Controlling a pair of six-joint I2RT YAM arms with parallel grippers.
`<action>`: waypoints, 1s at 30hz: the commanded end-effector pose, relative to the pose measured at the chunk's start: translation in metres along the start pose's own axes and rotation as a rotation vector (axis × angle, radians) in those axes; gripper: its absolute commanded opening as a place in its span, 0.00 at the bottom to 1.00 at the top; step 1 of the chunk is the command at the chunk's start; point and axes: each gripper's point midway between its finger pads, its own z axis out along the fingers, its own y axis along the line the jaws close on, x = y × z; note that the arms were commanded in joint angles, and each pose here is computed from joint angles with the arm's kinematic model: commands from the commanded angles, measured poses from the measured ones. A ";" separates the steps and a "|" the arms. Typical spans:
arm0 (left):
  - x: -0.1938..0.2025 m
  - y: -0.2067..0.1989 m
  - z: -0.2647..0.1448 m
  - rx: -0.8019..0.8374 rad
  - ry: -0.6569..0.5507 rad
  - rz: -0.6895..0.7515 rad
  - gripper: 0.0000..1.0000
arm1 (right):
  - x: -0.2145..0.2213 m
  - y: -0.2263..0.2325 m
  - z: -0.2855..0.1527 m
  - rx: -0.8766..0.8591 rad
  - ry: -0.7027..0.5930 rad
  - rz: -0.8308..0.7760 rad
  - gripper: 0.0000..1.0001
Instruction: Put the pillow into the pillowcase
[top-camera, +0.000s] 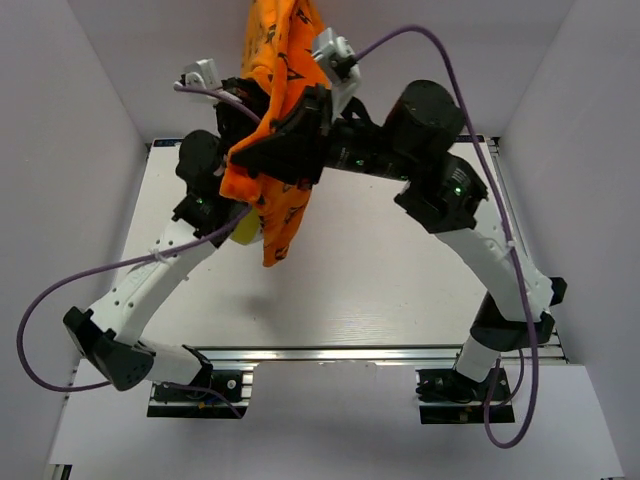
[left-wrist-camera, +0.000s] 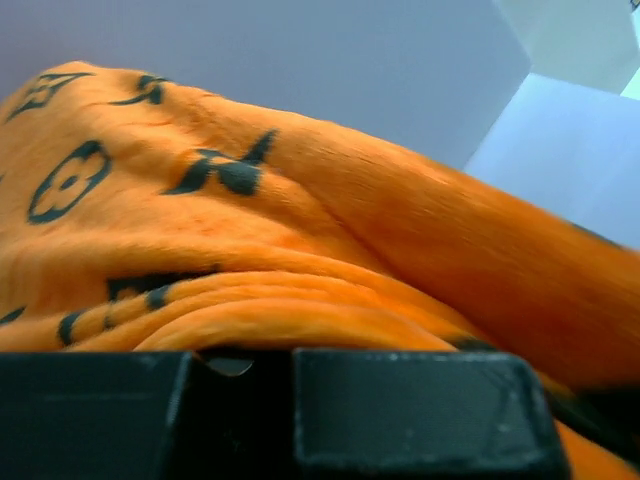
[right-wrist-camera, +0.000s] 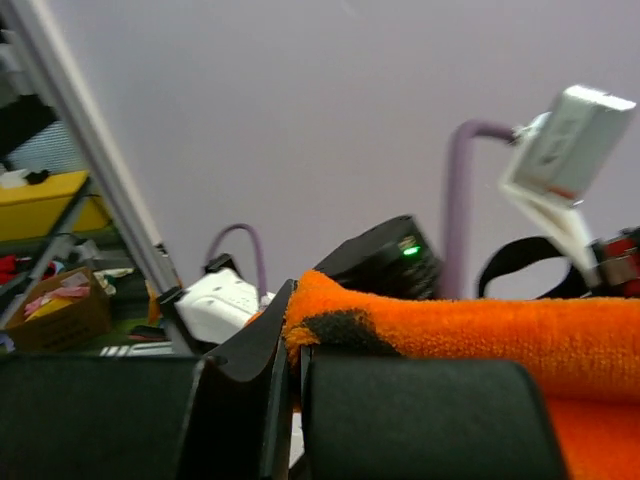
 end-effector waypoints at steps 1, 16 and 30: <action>-0.129 -0.041 -0.029 -0.072 -0.366 0.082 0.00 | -0.054 0.068 -0.028 -0.171 -0.128 -0.090 0.00; 0.151 0.157 0.005 -0.704 0.235 0.576 0.00 | 0.035 -0.028 -0.114 0.177 0.157 0.027 0.00; 0.302 0.270 -0.043 -0.778 0.644 0.582 0.00 | 0.093 -0.210 -0.314 0.816 0.159 0.189 0.00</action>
